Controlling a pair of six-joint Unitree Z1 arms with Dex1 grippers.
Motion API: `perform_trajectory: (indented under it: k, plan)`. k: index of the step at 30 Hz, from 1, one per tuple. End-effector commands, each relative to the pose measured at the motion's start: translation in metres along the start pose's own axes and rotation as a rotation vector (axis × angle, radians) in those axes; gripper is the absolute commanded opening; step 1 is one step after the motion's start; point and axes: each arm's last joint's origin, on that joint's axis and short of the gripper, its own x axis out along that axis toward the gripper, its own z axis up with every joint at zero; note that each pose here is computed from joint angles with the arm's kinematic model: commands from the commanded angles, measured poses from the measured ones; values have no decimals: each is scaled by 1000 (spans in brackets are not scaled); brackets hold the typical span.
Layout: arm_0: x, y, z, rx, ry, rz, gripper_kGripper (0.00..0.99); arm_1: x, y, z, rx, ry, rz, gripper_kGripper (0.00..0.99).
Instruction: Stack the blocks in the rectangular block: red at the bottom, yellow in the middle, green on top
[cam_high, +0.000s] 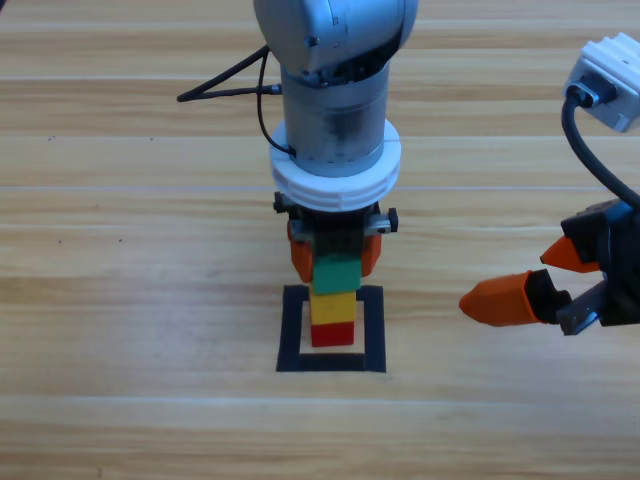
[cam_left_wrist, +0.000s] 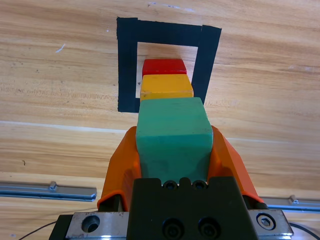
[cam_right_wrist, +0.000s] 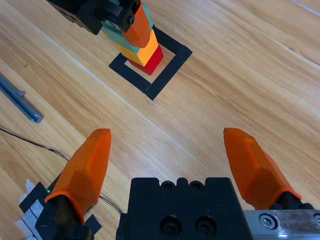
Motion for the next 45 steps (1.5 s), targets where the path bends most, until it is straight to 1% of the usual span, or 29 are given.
perform_trajectory:
  k: [1, 31, 33, 34, 35, 37, 38, 39, 40, 41, 45]
  plan:
    - [21, 3, 10, 1, 28, 55, 110, 17, -8, -6, 19, 49, -19, 990]
    - [36, -3, 12, 7, 41, 74, 110, 17, -8, -6, 19, 50, -19, 990]
    - [38, -3, 12, 8, 44, 78, 126, 17, -7, -6, 19, 49, -19, 990]
    - [38, -3, 12, 8, 44, 78, 172, 17, -7, -6, 19, 49, -19, 990]
    - [38, -3, 12, 8, 44, 74, 258, 17, -8, -6, 19, 50, -19, 990]
    - [35, -5, 13, 7, 39, 63, 565, 17, -8, -6, 19, 50, -19, 990]
    - [34, -5, 14, 6, 37, 59, 739, 17, -8, -6, 19, 50, -19, 990]
    - [33, -4, 13, 1, 37, 59, 887, 17, -8, -6, 19, 50, -19, 990]
    - [32, -3, 12, 0, 37, 62, 957, 17, -8, -6, 19, 50, -19, 990]
    - [30, -2, 12, 1, 33, 59, 988, 17, -7, -6, 19, 49, -19, 990]
    - [24, 1, 13, -4, 28, 53, 990, 17, -7, -6, 19, 49, -17, 990]
